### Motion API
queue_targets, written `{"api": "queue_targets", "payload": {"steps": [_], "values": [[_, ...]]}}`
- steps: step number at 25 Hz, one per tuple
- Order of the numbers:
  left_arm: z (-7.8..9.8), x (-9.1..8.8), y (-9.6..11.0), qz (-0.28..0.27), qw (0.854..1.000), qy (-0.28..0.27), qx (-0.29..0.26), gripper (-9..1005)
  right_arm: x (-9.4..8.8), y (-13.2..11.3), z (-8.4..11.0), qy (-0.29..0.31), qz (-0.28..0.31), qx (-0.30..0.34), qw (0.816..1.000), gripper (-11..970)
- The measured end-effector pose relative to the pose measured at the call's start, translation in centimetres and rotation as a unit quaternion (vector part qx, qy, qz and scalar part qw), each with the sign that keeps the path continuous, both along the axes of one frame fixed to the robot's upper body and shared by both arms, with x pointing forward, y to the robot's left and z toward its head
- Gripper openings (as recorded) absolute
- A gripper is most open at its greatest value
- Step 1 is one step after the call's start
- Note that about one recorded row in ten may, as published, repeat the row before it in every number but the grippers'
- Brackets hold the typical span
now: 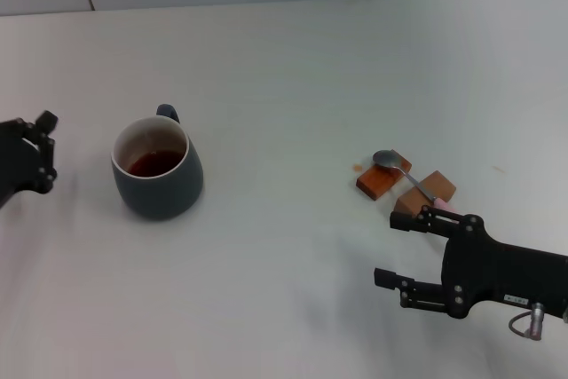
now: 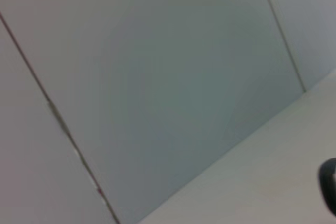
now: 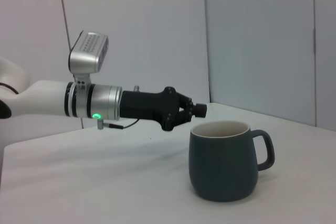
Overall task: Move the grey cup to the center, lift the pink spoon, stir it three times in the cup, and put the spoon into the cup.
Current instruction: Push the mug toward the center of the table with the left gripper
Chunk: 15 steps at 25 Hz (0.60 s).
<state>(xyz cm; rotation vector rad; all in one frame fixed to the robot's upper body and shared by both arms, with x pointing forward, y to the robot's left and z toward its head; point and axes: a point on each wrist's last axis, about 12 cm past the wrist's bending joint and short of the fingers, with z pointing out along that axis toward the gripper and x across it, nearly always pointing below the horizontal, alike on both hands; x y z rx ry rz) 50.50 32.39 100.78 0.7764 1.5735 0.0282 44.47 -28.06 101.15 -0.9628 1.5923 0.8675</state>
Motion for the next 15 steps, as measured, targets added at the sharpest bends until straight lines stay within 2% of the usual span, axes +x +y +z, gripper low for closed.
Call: {"api": "queue_targets", "payload": {"steps": [7,15], "values": [[-0.8,-0.2,-2.2,-0.025,1.0,0.012,-0.01,3,0.2,0.1,0.1,-0.002,0.002,0.0,1.0,776],[-1.1,-0.3,-3.7,-0.04,0.999,0.022,-0.027,4,0.4,0.1,0.2,-0.003,0.003,0.0,1.0,776]]}}
